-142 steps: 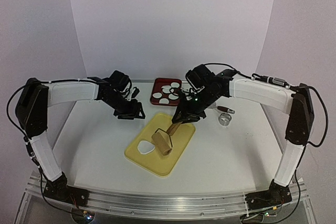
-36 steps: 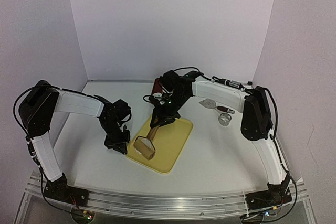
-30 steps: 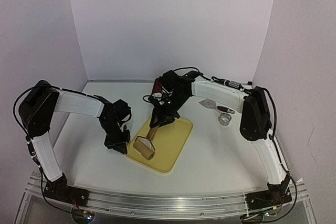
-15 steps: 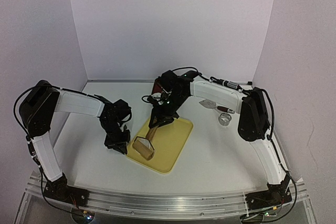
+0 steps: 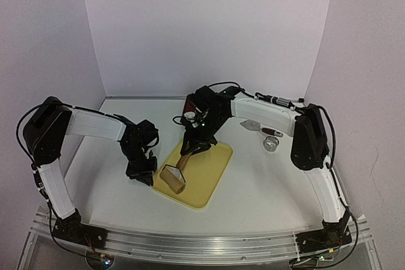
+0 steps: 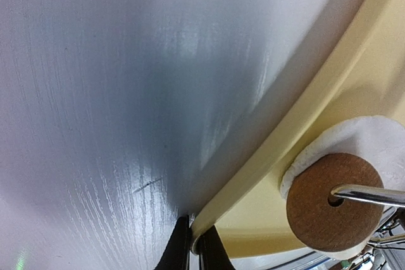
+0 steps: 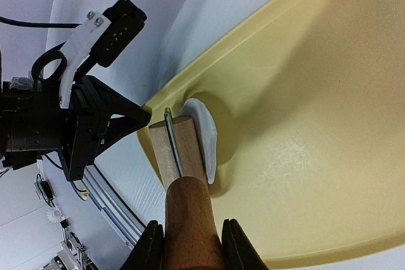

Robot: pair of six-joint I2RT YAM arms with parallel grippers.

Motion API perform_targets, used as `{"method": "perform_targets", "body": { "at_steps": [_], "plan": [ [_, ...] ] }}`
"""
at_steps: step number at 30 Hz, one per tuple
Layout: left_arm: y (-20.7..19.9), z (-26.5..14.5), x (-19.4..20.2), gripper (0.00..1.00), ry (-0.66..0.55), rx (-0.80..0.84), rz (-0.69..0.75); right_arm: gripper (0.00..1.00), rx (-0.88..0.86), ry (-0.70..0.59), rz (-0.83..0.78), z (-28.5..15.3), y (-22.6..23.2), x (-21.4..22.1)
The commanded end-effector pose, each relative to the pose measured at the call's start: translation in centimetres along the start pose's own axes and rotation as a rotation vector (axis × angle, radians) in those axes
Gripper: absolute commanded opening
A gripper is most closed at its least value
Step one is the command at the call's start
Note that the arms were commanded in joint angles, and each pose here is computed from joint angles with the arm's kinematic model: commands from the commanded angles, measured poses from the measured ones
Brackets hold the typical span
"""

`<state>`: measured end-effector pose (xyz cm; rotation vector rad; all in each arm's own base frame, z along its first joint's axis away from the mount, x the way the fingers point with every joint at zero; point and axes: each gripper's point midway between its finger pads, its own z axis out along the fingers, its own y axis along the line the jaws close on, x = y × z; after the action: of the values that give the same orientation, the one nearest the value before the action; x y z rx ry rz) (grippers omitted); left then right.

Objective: Roll out the dumpling wrappers from the dough

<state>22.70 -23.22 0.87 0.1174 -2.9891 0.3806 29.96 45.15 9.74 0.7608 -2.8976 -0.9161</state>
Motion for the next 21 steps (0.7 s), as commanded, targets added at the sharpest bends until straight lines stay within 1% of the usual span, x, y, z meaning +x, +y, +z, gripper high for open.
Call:
{"method": "perform_targets", "body": {
  "at_steps": [1, 9, 14, 18, 21],
  "plan": [
    [0.6, 0.2, -2.6, 0.0, -0.127, -0.041, -0.012, 0.0, 0.549, 0.205, 0.226, 2.5, -15.4, 6.8],
    [0.5, -0.2, -3.2, 0.0, -0.149, -0.052, -0.007, 0.0, 0.598, 0.155, 0.278, -0.5, -18.2, 6.1],
    [0.4, -0.4, -3.4, 0.0, -0.159, -0.054, -0.008, 0.0, 0.606, 0.142, 0.296, -1.5, -19.3, 6.1],
    [0.2, -0.5, -3.6, 0.0, -0.165, -0.049, -0.006, 0.0, 0.574, 0.141, 0.288, -1.1, -19.1, 5.9],
    [0.0, -0.6, -3.7, 0.0, -0.168, -0.04, 0.0, 0.0, 0.532, 0.14, 0.253, -0.2, -18.1, 5.4]
  ]
}}
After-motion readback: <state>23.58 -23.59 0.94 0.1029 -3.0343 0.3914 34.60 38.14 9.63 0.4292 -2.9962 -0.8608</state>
